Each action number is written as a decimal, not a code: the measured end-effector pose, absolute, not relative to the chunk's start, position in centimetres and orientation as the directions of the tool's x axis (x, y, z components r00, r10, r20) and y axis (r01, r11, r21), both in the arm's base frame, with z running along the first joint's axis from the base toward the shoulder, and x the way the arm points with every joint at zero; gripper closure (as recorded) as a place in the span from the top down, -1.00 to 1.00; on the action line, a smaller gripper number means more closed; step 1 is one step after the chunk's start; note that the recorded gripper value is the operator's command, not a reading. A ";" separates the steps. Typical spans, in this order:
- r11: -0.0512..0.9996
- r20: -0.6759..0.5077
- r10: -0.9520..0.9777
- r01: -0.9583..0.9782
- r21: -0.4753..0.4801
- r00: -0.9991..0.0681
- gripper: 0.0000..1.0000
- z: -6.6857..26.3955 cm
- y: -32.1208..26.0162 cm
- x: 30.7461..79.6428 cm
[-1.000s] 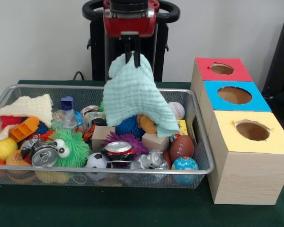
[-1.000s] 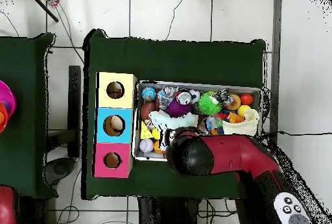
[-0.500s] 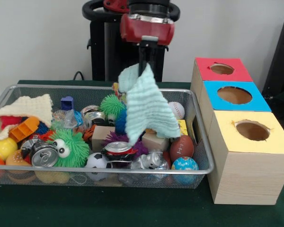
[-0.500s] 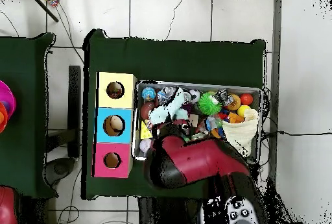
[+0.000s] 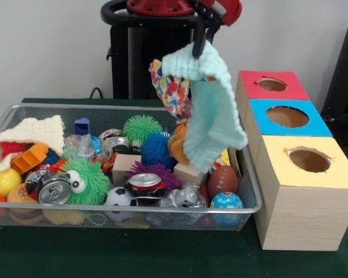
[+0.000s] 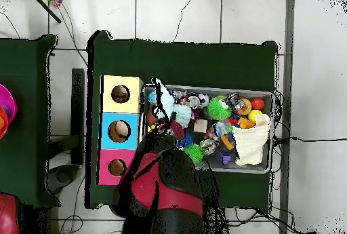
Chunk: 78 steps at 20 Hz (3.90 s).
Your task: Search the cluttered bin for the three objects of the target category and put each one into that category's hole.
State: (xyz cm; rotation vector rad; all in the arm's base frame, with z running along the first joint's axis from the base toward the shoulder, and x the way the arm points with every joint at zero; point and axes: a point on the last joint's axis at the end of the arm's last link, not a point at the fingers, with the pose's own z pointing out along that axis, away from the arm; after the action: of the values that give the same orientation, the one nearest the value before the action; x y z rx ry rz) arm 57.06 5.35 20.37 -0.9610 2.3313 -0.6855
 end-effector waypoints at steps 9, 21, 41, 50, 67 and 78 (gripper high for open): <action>0.513 -0.219 -0.752 -0.342 -0.788 -0.622 -1.00 24.0 -0.1 57.9; 0.388 -0.191 -0.685 -0.131 -0.912 -0.703 -1.00 27.0 -12.8 58.0; 0.309 -0.172 -0.625 -0.038 -0.950 -0.762 -1.00 23.0 -14.9 58.0; 0.377 -0.235 -0.545 0.015 -0.926 -0.805 -1.00 21.8 -14.3 57.0; 0.482 -0.318 -0.395 0.100 -0.870 -0.862 -1.00 18.7 -11.9 55.4; 0.541 -0.346 -0.307 0.137 -0.830 -0.886 -1.00 16.0 -8.4 54.4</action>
State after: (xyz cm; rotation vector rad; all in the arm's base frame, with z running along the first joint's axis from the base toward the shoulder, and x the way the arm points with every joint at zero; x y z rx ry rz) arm 54.44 -8.43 15.96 -0.1386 2.3249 -1.3082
